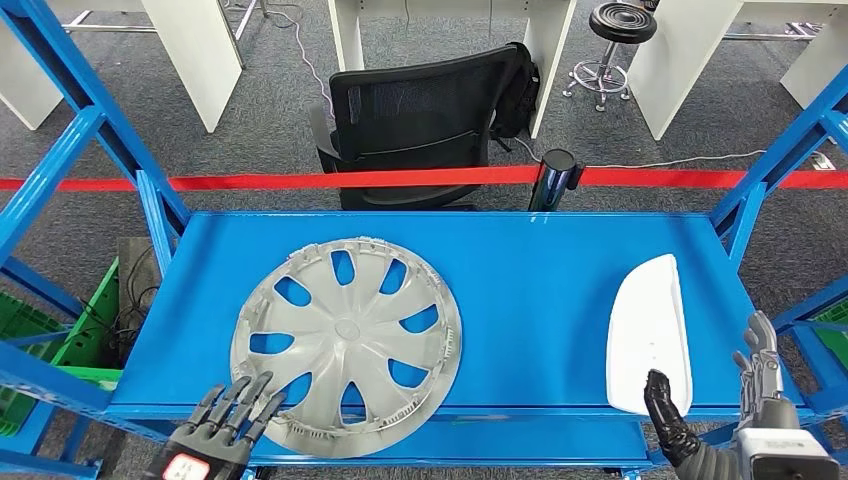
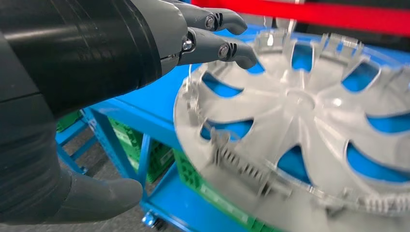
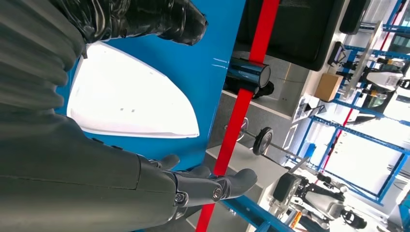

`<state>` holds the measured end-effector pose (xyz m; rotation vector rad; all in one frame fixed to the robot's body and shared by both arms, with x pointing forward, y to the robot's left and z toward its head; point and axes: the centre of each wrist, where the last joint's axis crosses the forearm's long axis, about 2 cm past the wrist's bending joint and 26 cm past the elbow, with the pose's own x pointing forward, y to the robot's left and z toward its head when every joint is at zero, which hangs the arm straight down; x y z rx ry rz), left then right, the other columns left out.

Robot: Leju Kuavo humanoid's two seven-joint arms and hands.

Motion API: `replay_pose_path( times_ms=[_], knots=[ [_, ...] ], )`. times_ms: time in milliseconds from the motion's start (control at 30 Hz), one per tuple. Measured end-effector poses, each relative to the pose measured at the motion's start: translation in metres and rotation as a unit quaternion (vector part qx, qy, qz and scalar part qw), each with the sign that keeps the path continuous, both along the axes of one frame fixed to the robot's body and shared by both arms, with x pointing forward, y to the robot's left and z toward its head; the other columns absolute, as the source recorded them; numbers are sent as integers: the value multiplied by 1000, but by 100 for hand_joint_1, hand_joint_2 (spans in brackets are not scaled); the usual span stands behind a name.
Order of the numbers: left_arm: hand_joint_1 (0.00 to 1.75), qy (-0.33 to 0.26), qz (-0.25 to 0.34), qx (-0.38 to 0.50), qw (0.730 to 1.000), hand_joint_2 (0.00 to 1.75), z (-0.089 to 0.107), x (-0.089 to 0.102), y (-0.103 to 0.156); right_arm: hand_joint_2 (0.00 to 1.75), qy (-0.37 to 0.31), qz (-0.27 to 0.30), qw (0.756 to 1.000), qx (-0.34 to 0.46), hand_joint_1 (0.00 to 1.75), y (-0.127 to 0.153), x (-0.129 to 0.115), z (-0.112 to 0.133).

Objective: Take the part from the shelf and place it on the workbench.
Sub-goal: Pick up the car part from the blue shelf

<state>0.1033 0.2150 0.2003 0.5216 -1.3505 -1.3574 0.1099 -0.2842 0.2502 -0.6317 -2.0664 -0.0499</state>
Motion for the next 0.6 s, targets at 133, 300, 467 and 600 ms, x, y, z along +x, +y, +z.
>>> replay_pose_path(
  times_ms=[133,300,467,600],
  knots=[
    [0,10,-2,3,1000,175,-2,-2,0,175,0,3,1000,-1,0,0,1,-1],
    [0,16,-2,3,1000,175,-3,-5,0,175,1,3,1000,-1,0,0,2,-1],
    [0,18,4,-18,1000,175,-2,-5,1,175,1,11,1000,-3,0,1,4,-2],
    [0,5,29,-85,996,175,1,0,1,175,0,18,1000,-7,0,1,7,-2]
  ],
)
